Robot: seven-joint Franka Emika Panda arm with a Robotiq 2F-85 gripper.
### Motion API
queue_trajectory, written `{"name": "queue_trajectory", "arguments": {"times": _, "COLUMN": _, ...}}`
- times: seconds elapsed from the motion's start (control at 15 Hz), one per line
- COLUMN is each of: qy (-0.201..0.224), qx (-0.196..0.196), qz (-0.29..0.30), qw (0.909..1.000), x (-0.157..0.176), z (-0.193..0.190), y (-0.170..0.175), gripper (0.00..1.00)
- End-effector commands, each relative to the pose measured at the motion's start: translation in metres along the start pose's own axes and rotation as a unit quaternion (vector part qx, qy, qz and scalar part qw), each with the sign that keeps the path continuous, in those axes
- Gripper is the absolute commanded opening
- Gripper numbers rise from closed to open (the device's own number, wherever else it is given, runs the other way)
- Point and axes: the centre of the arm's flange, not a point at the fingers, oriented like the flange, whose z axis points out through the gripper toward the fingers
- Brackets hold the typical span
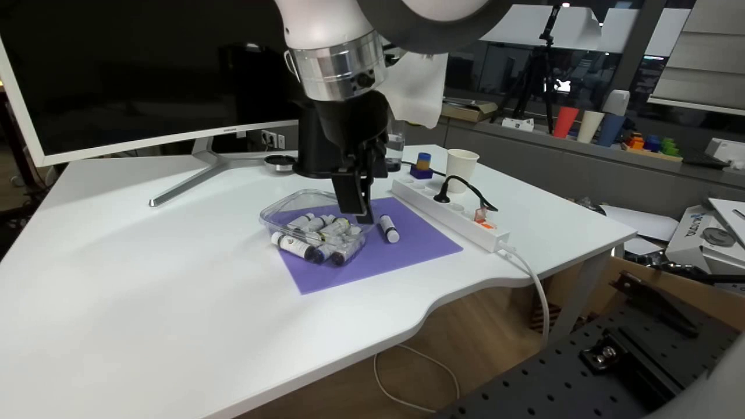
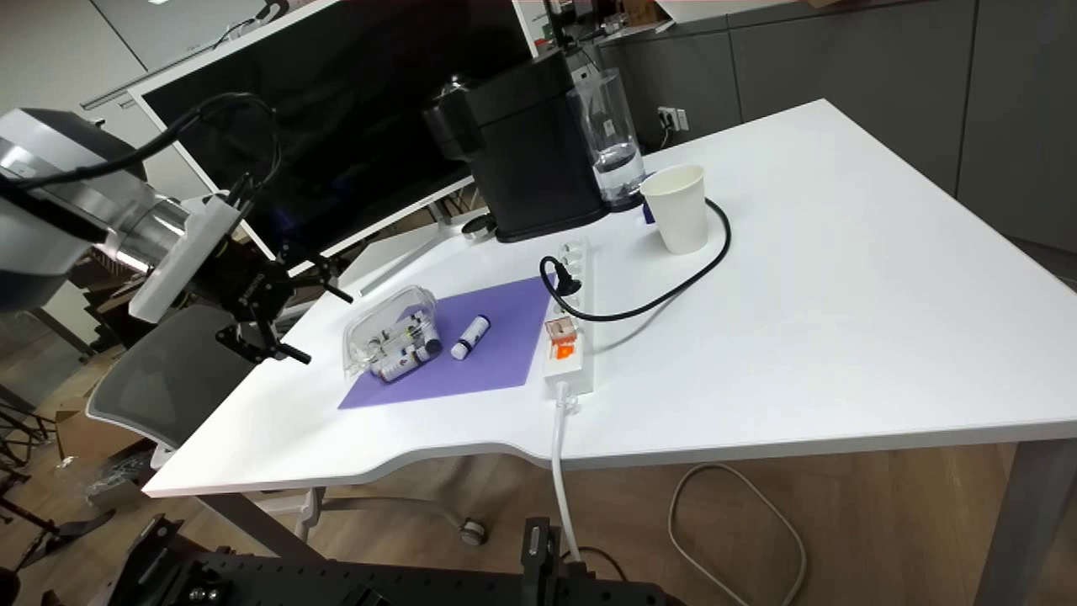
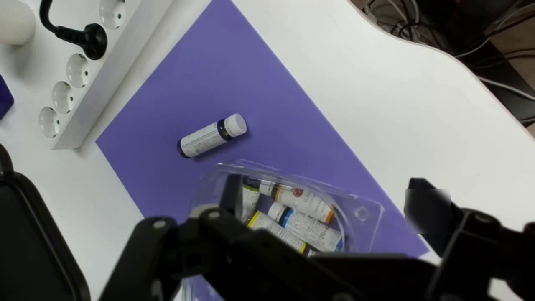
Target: Open the box then turn off the big switch on the adapter
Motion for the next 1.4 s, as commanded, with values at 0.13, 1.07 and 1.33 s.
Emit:
{"name": "queue_trajectory", "arguments": {"times": 0.13, "qy": -0.012, "qx": -0.003, "qz": -0.012, "qw": 0.9998, "x": 0.014, "z": 0.028, "y": -0.01, "gripper": 1.0}}
{"name": "queue_trajectory", "arguments": {"times": 1.07, "qy": -0.02, "qx": -0.02, "qz": -0.038, "qw": 0.9989, "x": 0.041, "z": 0.066, "y": -0.009, "gripper": 1.0}}
{"name": "queue_trajectory", "arguments": {"times": 1.33, "qy": -0.018, "qx": -0.022, "qz": -0.039, "qw": 0.9988, "x": 0.046, "z": 0.069, "y": -0.008, "gripper": 1.0}}
